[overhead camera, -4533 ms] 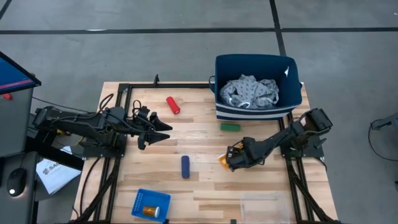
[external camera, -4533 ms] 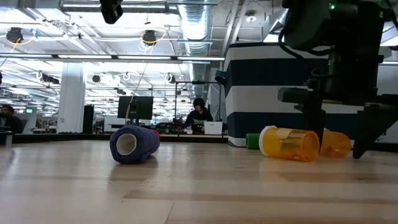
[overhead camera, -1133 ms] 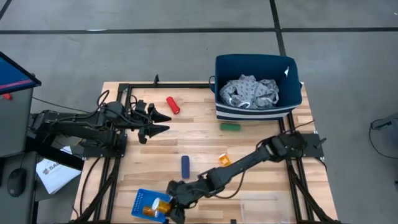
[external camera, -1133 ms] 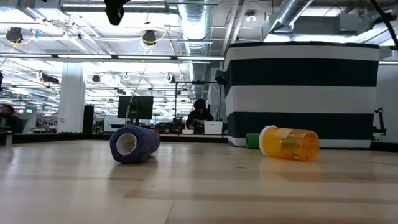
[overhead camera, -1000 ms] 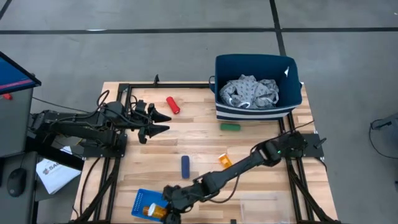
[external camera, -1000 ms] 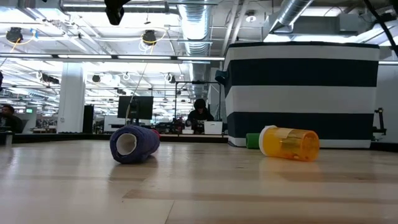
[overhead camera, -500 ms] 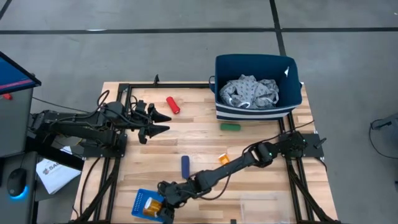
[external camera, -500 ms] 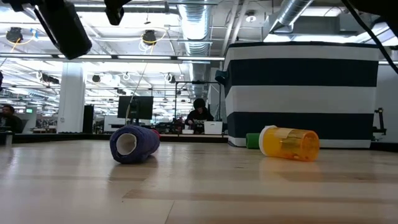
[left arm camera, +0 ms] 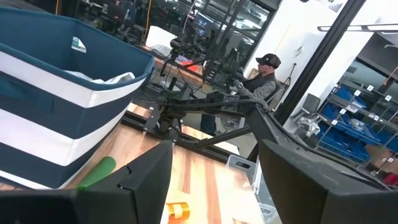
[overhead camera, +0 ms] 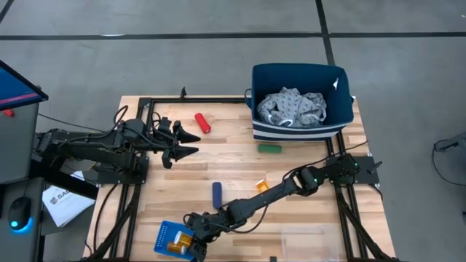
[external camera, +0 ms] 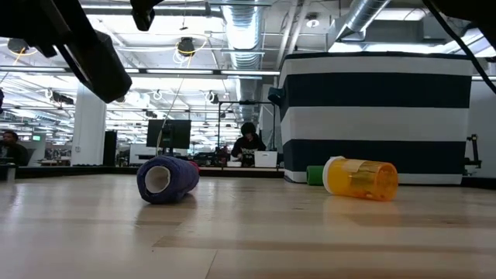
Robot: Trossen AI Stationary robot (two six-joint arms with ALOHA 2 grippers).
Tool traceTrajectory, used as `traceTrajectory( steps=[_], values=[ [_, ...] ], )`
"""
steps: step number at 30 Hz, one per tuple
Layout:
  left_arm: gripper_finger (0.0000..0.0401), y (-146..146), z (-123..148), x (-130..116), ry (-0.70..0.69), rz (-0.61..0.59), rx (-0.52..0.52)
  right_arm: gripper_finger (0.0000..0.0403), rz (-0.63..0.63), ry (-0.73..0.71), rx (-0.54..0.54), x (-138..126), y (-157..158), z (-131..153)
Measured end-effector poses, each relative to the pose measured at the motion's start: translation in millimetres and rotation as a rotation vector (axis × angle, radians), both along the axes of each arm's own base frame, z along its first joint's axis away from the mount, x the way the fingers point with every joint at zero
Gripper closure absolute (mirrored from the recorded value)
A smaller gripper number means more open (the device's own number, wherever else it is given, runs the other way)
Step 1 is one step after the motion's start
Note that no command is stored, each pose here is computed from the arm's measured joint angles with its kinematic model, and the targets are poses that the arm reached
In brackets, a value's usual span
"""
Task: Pick & place medical supplies in basket/bin
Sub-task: Put the right orange pill bottle into the blue basket, then put the orange pill bottle into the blue basket
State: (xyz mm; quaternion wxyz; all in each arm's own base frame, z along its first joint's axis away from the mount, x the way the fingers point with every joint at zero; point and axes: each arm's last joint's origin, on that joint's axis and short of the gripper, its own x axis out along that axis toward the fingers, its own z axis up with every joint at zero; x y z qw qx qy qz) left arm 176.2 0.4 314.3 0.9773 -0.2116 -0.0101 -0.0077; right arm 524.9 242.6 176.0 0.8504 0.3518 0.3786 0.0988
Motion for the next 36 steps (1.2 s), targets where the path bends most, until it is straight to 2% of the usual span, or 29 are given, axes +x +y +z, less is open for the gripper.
traceTrajectory(
  steps=[8, 15, 19, 22, 24, 27, 32, 34, 36],
  values=[
    [0.0169, 0, 0, 0, -0.001, 0.000, 0.000, 0.0164, -0.016, -0.007, 0.003, 4, -8, 1],
    [0.0169, 0, 1, -1, -0.004, 0.000, 0.001, 0.0157, -0.055, 0.013, 0.026, 7, -18, 3],
    [0.0169, 0, 3, -5, -0.021, 0.001, 0.015, 0.0157, -0.059, 0.032, 0.026, 1, -19, 18],
    [0.0169, 0, 6, -9, -0.040, 0.010, 0.027, 0.0157, -0.041, 0.092, 0.003, -14, -11, 35],
    [0.0169, 0, 8, -11, -0.054, 0.011, 0.027, 0.0157, -0.026, 0.169, -0.051, -31, -3, 43],
    [0.0169, 0, 10, -13, -0.063, 0.011, 0.027, 0.0157, -0.054, 0.329, -0.206, -67, 10, 54],
    [0.0169, 0, 10, -14, -0.069, 0.012, 0.024, 0.0157, -0.330, 0.572, -0.566, -136, 20, 65],
    [0.0169, 0, 10, -14, -0.068, 0.012, 0.020, 0.0157, -0.423, 0.622, -0.635, -151, 19, 69],
    [0.0169, 0, 10, -14, -0.069, 0.011, 0.002, 0.0157, -0.462, 0.640, -0.645, -152, 15, 68]
  ],
)
